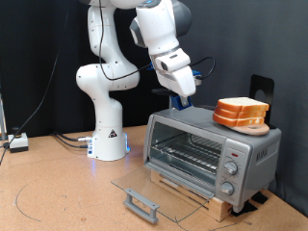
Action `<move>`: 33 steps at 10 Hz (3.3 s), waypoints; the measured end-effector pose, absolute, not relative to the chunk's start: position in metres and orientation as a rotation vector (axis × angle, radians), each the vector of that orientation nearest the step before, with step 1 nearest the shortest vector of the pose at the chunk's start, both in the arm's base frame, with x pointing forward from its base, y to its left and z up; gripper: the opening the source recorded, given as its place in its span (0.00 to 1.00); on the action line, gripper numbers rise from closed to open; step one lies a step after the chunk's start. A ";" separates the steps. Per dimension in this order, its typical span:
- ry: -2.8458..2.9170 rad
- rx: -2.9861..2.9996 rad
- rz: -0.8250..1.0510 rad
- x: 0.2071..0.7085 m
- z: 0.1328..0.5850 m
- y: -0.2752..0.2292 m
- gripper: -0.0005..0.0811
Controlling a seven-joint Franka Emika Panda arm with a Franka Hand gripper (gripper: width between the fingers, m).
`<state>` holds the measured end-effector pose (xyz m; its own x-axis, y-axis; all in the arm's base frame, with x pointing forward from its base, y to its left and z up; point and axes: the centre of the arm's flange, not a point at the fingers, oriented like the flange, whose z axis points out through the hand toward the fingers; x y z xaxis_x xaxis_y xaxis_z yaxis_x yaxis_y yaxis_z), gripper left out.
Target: Make a piece of toast with the oven
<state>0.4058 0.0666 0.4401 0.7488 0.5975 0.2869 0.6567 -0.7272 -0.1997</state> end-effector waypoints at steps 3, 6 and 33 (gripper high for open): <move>-0.994 -2.664 -0.302 0.408 0.440 0.073 0.49; -1.003 -2.664 -0.302 0.408 0.441 0.078 0.49; -0.946 -2.521 -0.445 0.406 0.458 0.104 0.49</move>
